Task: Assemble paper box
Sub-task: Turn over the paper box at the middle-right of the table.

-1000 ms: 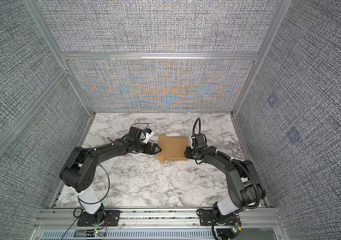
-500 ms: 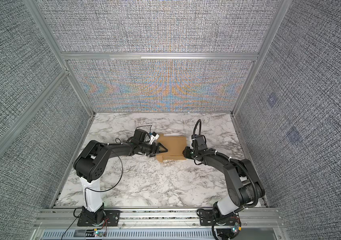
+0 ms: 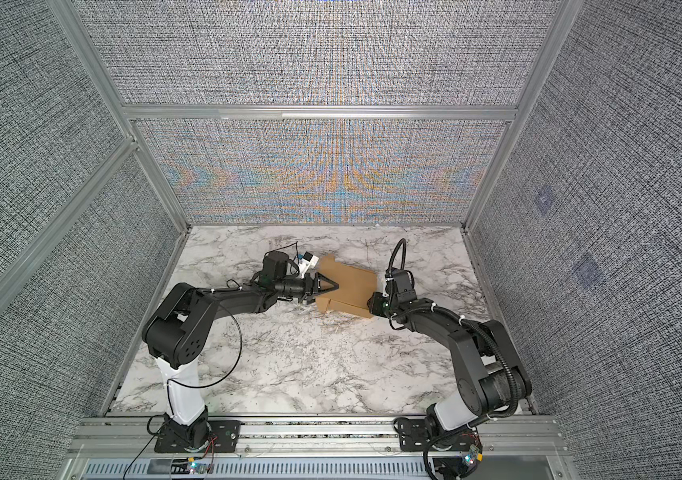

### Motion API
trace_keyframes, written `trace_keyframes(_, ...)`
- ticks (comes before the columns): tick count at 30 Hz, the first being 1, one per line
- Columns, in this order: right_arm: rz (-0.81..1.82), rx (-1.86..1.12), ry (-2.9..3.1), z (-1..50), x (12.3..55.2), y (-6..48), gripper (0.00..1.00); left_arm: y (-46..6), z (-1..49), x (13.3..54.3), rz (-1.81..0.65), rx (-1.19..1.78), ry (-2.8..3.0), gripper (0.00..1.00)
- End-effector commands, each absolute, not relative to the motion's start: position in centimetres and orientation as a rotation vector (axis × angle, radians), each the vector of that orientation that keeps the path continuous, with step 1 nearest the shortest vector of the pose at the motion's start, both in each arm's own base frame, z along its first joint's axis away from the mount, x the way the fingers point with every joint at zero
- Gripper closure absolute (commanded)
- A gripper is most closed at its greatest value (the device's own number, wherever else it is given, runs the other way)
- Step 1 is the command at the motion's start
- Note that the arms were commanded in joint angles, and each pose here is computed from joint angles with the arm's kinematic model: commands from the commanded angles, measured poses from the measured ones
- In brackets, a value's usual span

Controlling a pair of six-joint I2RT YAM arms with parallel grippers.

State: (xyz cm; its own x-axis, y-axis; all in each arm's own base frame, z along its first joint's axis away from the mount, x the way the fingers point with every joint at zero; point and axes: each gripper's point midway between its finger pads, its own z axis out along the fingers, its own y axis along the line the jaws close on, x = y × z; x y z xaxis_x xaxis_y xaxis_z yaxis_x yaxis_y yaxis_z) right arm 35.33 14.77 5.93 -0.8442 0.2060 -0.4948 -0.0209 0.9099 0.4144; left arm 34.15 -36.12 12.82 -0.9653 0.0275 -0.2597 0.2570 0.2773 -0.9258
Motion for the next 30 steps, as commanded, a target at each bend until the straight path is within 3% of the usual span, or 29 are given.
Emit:
trace_keyframes(1, 0.538, 0.132, 2.671, 3.7, 32.2, 14.1, 0.62, -37.1, 15.5, 33.4, -1.841, 0.388, 2.244, 0.21)
trace_keyframes(11, 0.67, 0.266, 2.624, 2.7, 31.6, 12.6, 0.62, -39.4, 16.8, 33.3, -1.892, 0.433, 2.209, 0.22)
trace_keyframes(30, 0.625, 0.347, 2.62, 2.5, 30.9, 9.2, 0.62, -43.8, 17.1, 32.0, -1.988, 0.537, 2.167, 0.25)
